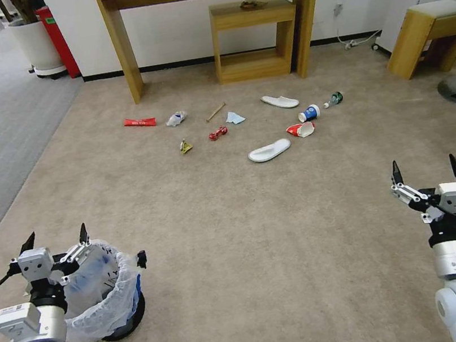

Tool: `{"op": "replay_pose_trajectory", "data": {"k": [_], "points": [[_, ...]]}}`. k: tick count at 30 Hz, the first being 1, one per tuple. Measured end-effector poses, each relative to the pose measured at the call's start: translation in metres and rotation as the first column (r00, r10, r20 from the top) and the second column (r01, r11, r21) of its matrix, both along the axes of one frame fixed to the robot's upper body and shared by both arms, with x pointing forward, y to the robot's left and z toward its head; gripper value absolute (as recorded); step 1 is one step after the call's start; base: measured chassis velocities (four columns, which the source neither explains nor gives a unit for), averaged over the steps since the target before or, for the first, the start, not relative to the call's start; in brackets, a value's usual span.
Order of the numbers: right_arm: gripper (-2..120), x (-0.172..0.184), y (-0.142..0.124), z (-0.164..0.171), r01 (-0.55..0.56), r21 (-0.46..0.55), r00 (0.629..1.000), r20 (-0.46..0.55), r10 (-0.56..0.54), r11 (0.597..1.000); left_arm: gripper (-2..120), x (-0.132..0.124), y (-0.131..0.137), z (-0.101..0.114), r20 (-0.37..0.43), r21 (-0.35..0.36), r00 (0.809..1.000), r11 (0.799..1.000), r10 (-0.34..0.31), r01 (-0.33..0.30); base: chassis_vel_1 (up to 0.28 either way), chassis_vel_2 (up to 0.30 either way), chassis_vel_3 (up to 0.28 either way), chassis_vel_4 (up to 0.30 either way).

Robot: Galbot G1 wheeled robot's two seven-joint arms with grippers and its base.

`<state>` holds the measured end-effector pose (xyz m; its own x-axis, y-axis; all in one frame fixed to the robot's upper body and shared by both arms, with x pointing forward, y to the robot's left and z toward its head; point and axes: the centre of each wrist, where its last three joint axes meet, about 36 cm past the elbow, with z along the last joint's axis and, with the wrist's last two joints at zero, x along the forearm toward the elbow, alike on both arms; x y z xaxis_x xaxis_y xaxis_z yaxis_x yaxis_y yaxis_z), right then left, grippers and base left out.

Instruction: Pick up the trash bin and place the garbage on the floor into it.

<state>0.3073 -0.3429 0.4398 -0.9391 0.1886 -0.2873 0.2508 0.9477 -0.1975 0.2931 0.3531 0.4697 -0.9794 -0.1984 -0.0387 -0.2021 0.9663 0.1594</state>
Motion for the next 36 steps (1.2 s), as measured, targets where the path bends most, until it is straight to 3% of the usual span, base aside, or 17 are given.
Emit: {"op": "replay_pose_trajectory", "data": {"k": [36], "points": [[100,0.0006,-0.0067,-0.0016,-0.019,-0.015,1.000,0.020,0.019,1.000,100,0.0004,-0.0030,-0.0013,0.005,0.003,1.000,1.000,-0.004,0.004,0.000,0.000,0.000,0.000]]}}
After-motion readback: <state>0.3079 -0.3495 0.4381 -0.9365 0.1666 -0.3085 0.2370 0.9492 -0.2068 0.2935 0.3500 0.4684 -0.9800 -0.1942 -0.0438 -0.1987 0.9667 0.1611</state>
